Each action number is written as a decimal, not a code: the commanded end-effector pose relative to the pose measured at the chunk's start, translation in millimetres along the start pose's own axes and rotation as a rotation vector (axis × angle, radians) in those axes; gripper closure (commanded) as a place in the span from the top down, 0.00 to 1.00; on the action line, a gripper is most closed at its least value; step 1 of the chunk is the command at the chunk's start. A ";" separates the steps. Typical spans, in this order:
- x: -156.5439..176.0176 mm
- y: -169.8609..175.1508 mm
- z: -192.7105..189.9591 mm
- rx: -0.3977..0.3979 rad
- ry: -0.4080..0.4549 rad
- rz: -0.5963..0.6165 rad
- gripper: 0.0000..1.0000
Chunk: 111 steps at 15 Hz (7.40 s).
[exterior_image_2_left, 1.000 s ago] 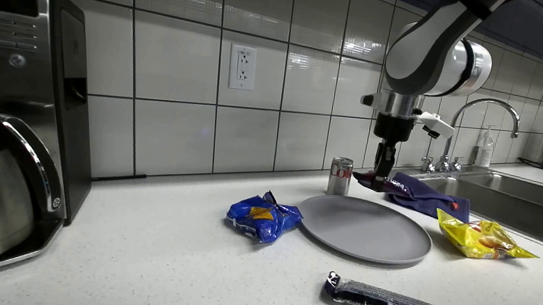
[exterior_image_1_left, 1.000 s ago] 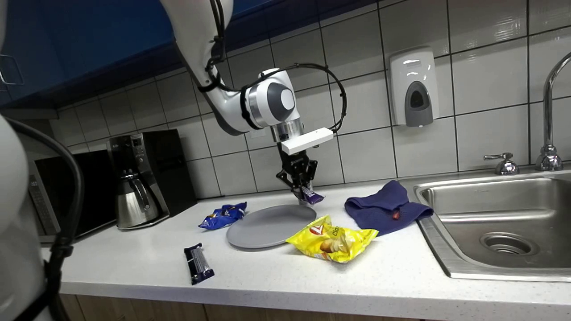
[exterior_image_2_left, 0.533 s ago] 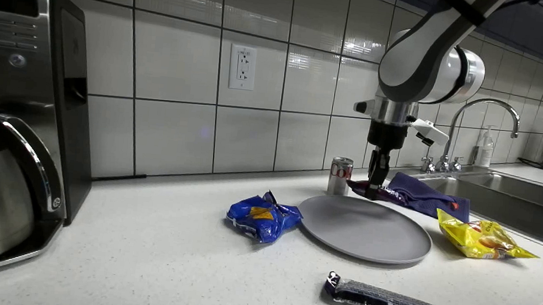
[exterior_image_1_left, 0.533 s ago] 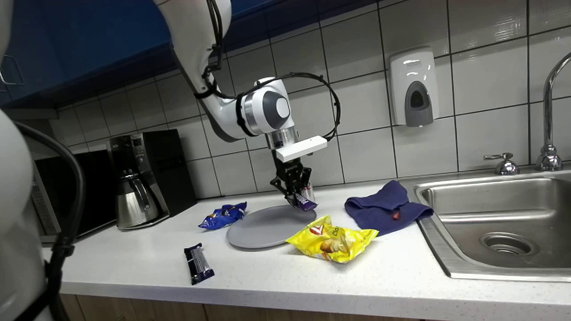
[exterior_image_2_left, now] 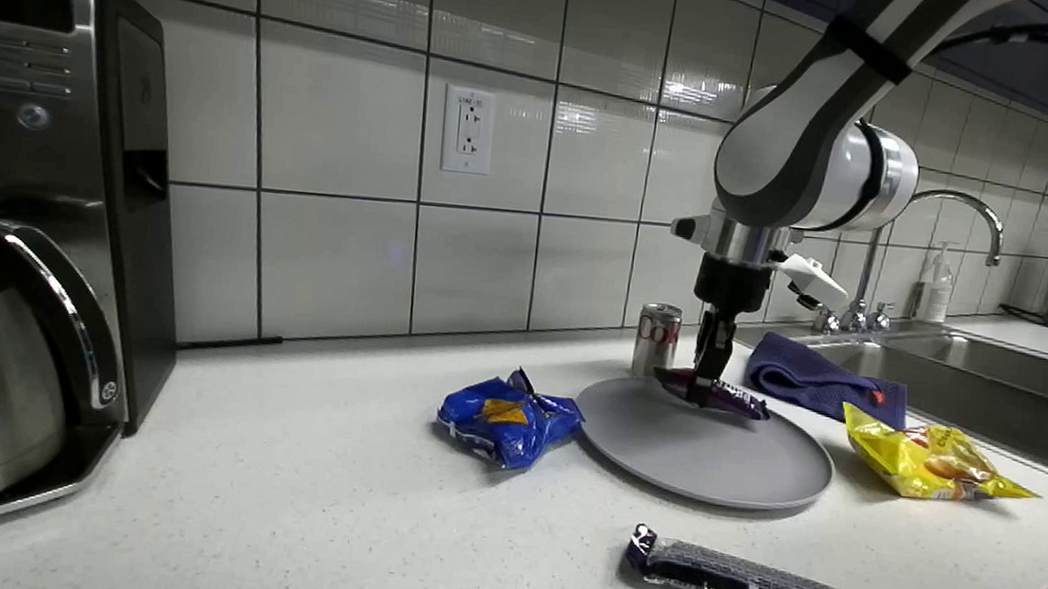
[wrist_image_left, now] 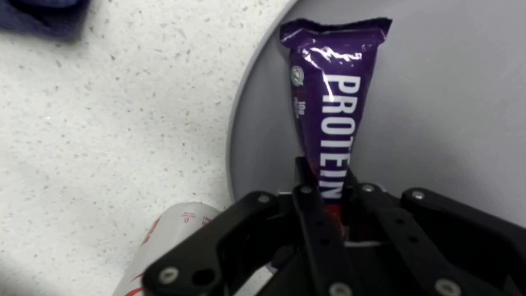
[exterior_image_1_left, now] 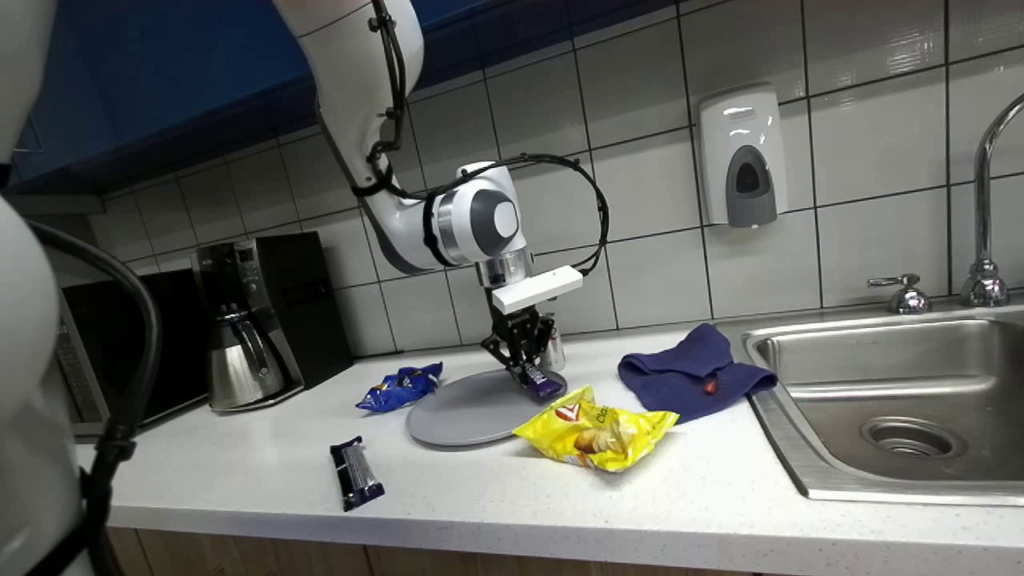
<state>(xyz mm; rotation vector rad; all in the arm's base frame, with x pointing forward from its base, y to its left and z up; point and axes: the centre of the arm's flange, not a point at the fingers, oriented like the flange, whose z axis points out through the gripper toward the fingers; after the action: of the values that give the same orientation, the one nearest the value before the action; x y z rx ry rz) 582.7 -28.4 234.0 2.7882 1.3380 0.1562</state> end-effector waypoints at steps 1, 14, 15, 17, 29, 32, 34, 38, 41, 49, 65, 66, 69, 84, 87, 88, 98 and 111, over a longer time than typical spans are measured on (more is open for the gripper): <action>1.7 -0.4 -10.2 -0.007 0.033 -0.011 0.43; 10.8 -7.5 -32.2 -0.007 0.047 0.002 1.00; 10.7 -8.3 -32.8 -0.007 0.047 0.000 1.00; 10.1 -9.1 -32.6 -0.006 0.046 -0.001 1.00; 9.8 -9.5 -32.3 -0.005 0.045 -0.002 1.00; 12.9 -14.9 -33.8 0.004 0.036 0.010 1.00; 19.7 -29.9 -38.9 -0.009 0.039 0.021 1.00; 30.8 -55.6 -48.2 -0.020 0.044 0.038 1.00; 32.8 -73.1 -54.2 -0.020 0.044 0.055 1.00; 25.4 -110.6 -62.8 -0.023 0.038 0.086 1.00; 52.2 -182.3 -64.9 0.010 -0.054 0.044 1.00; 52.7 -184.3 -62.7 -0.022 -0.081 0.062 1.00; 52.8 -189.7 -55.0 -0.065 -0.139 0.090 1.00; 50.8 -216.3 -45.3 0.064 -0.142 0.130 1.00; 49.4 -225.5 -40.7 0.056 -0.157 0.106 1.00; 49.0 -228.7 -39.0 0.057 -0.163 0.101 1.00; 51.8 -240.0 -27.1 0.068 -0.178 0.089 1.00; 49.4 -257.0 -43.0 0.054 -0.165 0.068 1.00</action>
<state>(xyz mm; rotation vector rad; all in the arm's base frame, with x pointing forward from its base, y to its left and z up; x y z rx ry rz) 423.6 164.0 246.4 2.8332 1.2100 -0.1279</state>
